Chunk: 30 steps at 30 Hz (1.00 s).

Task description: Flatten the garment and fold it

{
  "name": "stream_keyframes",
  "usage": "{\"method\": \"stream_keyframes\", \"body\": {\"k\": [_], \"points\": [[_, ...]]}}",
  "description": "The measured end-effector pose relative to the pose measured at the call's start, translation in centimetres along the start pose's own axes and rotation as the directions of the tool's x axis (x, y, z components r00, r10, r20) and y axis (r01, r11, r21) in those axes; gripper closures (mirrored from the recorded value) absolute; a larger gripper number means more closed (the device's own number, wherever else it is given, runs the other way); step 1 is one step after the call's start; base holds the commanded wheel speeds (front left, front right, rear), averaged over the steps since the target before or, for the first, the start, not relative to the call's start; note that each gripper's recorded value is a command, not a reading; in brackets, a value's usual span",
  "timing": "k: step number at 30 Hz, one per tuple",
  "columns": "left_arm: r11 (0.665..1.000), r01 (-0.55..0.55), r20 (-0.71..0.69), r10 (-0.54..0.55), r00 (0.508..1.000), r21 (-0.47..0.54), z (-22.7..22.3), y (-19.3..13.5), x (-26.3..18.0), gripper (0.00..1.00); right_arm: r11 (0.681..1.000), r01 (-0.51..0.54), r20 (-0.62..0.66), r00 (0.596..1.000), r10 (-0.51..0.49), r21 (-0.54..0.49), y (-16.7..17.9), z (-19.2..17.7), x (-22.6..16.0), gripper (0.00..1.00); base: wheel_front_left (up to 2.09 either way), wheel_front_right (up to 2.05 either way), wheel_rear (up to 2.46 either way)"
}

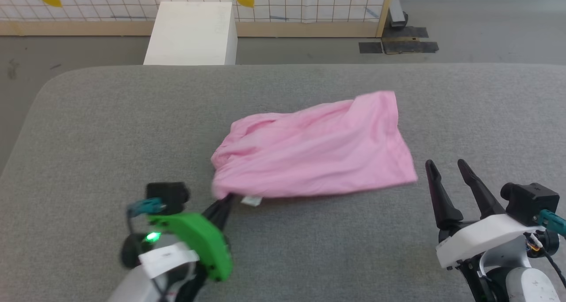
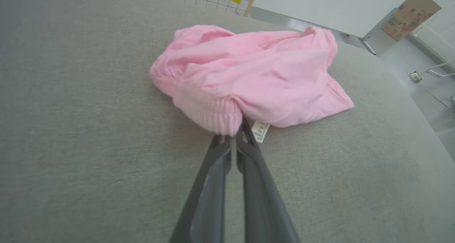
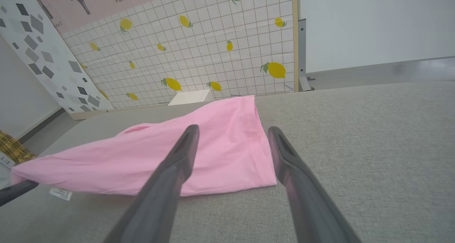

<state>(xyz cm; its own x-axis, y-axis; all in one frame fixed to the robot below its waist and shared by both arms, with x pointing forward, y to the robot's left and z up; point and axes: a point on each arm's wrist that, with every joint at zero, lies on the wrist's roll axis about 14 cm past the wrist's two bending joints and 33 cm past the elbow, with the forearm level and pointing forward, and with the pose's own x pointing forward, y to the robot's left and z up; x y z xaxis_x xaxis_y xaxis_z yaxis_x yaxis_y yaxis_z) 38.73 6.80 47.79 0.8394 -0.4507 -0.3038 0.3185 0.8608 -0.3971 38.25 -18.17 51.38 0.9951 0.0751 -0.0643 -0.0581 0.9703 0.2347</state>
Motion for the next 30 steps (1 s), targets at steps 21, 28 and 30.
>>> {"method": "stream_keyframes", "body": {"k": [21,28,30], "points": [[0.947,-0.295,-0.075,0.287,0.955,-0.131,-3.8,7.7,-3.9,0.00,0.998,-0.036,-0.220,0.975,0.026,-0.043,1.0,-4.7,0.6,0.00,0.00,0.00,0.00],[0.938,-0.315,0.161,0.337,0.928,-0.146,-1.1,9.2,-4.8,0.00,0.993,-0.077,-0.424,0.905,0.032,-0.088,1.7,-8.5,1.0,0.00,0.00,0.00,0.00],[0.938,-0.321,0.188,0.342,0.921,-0.131,-0.8,9.4,-4.8,0.00,0.990,-0.099,-0.466,0.884,0.042,-0.099,2.3,-9.1,1.7,0.00,0.00,0.00,0.00]]}}
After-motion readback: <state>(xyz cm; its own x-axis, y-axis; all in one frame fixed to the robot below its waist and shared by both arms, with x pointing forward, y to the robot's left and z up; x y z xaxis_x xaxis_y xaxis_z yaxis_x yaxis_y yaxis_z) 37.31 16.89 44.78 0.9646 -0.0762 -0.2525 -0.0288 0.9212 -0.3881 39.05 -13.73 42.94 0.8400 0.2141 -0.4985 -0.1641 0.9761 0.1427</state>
